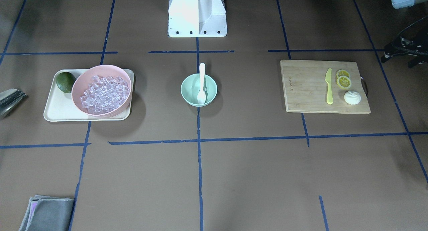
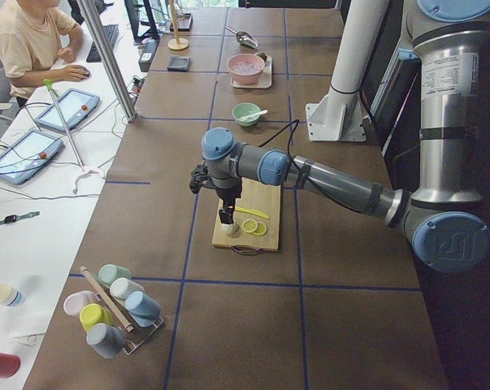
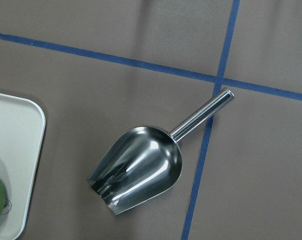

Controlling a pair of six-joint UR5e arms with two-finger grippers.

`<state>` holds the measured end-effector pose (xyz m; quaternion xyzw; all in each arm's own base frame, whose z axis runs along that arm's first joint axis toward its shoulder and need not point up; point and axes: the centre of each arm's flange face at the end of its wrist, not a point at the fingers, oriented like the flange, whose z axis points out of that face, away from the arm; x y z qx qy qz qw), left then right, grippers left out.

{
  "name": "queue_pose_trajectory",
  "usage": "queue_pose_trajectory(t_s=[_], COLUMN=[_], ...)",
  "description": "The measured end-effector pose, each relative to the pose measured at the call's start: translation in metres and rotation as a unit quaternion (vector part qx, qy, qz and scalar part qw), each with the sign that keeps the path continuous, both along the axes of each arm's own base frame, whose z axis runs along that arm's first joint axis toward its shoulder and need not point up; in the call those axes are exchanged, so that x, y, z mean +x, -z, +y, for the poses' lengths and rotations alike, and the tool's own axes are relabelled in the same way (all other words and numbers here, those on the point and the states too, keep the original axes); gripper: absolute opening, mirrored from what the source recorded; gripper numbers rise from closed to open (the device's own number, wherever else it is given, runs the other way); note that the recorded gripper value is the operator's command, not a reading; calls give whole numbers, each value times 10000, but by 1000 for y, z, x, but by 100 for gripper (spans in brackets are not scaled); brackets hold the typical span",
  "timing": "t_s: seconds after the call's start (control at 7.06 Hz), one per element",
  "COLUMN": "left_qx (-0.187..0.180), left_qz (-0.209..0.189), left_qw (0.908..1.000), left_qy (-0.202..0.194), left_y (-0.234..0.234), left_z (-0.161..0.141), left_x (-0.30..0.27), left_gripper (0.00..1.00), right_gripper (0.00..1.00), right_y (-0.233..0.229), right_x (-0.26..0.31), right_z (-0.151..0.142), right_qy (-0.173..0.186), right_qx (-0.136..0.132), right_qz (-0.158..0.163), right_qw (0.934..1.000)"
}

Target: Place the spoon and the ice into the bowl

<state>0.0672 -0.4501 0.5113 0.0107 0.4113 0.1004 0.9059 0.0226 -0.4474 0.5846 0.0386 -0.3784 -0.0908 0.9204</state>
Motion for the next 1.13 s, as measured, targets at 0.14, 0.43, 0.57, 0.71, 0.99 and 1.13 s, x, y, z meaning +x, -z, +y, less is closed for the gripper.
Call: queue_pose_trajectory(t_s=[0.14, 0.43, 0.57, 0.71, 0.99, 1.13], left_qx=[-5, -8, -8, 0, 30, 54], left_qz=[2, 3, 2, 1, 32, 54], left_qw=[10000, 10000, 10000, 10000, 10000, 10000], left_qy=[2, 3, 3, 3, -8, -14], left_y=[0, 0, 0, 0, 5, 9], left_z=[0, 0, 0, 0, -1, -1], left_x=[0, 0, 0, 0, 1, 1], left_gripper=[100, 100, 100, 100, 100, 100], right_gripper=[100, 100, 100, 100, 100, 100], right_y=[0, 0, 0, 0, 0, 0], right_x=[0, 0, 0, 0, 0, 0], right_z=[0, 0, 0, 0, 0, 0], right_qy=[2, 3, 3, 3, 3, 3], right_qx=[2, 4, 4, 5, 2, 1], right_qz=[-1, -1, -1, -1, 0, 2], right_qw=[10000, 10000, 10000, 10000, 10000, 10000])
